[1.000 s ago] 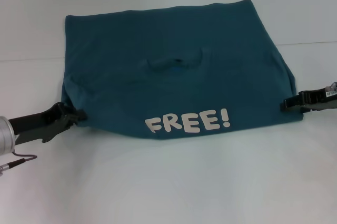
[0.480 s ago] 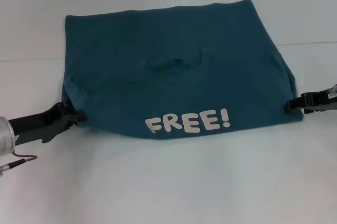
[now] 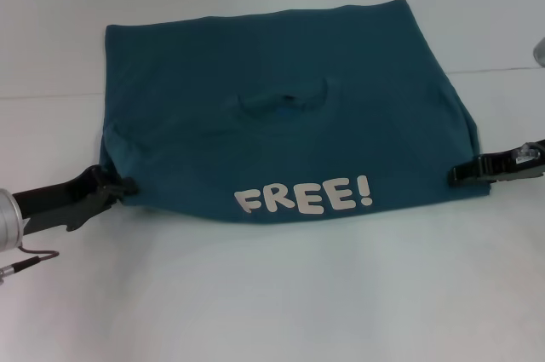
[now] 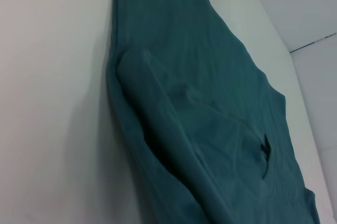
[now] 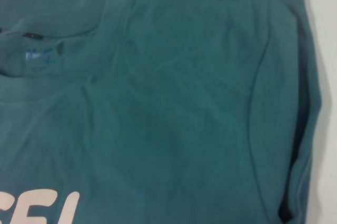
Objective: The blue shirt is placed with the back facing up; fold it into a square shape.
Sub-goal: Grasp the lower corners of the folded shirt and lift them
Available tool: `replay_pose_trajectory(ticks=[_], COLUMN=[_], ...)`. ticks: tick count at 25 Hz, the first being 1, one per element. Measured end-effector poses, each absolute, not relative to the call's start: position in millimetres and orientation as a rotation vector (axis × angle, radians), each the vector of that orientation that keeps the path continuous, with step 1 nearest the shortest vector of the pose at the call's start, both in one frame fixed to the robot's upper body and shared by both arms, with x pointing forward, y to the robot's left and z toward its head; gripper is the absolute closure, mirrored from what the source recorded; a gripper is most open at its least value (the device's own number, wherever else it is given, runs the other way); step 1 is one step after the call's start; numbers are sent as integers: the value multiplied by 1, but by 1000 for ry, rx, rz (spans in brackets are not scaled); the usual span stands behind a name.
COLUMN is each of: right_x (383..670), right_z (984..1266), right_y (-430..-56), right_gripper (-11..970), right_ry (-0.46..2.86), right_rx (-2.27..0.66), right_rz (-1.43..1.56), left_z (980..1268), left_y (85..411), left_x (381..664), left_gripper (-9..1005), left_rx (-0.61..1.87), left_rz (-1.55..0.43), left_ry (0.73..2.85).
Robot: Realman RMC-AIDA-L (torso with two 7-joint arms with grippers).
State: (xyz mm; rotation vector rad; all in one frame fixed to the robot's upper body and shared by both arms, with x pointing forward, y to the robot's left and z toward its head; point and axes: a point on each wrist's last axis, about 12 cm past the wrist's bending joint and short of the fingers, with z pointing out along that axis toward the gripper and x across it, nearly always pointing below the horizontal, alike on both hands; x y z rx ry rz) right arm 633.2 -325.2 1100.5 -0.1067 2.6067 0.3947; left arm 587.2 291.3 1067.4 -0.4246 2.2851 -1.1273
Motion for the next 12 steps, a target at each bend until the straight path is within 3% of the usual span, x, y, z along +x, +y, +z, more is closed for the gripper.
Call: replay_pose_trajectory(ticks=[11, 12], right_x=[631, 630], right_z=[1101, 1102], right_y=[-326, -327], right_gripper=[325, 361], right_ry=[2611, 2611], right_rx=[-94, -94], right_rz=[417, 418], left_z=[1066, 1066], left_y=[293, 293], left_x=[585, 585], left_gripper=[949, 949], left_rx=[-436, -435], left_rz=[-1126, -1127], left_ry=[2285, 2286])
